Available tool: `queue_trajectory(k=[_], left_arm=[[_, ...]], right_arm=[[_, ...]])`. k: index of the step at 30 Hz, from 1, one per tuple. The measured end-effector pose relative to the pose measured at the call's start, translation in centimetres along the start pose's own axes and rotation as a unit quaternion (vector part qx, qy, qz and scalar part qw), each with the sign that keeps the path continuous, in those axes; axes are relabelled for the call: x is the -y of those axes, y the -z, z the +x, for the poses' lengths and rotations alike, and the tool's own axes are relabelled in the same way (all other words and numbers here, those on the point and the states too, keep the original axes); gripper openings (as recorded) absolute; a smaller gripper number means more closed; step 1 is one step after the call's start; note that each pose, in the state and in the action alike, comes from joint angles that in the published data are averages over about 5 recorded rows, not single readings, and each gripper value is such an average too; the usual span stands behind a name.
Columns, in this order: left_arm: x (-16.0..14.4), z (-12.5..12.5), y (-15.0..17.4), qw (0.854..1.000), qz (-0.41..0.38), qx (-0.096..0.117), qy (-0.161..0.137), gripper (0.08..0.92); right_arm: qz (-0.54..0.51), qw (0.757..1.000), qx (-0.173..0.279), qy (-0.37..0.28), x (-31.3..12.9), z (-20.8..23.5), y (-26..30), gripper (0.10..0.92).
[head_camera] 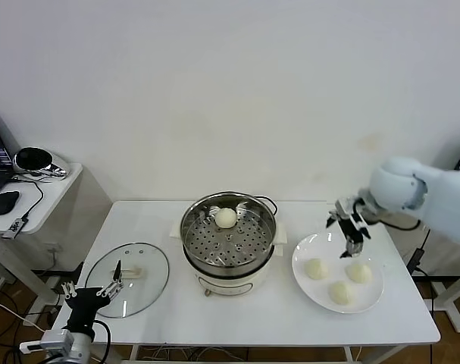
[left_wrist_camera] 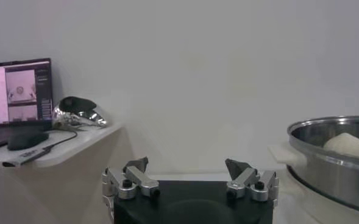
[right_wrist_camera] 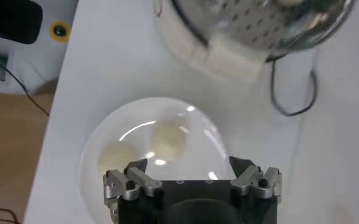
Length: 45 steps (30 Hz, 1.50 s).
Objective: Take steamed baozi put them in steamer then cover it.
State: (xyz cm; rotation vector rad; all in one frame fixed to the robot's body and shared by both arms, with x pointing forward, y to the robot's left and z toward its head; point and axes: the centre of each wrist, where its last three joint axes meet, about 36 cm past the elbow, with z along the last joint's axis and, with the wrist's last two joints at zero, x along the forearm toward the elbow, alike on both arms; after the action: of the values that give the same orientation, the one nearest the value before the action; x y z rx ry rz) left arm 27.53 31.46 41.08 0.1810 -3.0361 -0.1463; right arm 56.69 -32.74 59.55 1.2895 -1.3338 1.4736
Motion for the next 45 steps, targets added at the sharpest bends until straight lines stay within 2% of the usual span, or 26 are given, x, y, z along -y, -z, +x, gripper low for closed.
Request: queue_trajectory(k=[21,34,38,45], left_arm=[[-1.0,0.2,-0.2,1.0,-0.003,-0.004,0.016,0.823],[-1.3,0.1,-0.5,1.0,-0.004,-0.005,0.02,0.823],[-1.3,0.1,-0.5,1.0,-0.003,-0.006,0.02,0.823],[-1.3,0.1,-0.6,1.0,-0.003,-0.006,0.02,0.823]], right_arm=[[-0.014,1.0,-0.009,0.015,0.0,-11.3,-0.7,0.823],[-0.021,1.0,-0.006,0.009,1.2,-15.0,0.6,0.816],[-0.022,1.0,-0.007,0.01,1.4,-15.6,0.8,0.781],[-0.028,1.0,-0.008,0.011,1.8,-15.8,0.6,0.673]])
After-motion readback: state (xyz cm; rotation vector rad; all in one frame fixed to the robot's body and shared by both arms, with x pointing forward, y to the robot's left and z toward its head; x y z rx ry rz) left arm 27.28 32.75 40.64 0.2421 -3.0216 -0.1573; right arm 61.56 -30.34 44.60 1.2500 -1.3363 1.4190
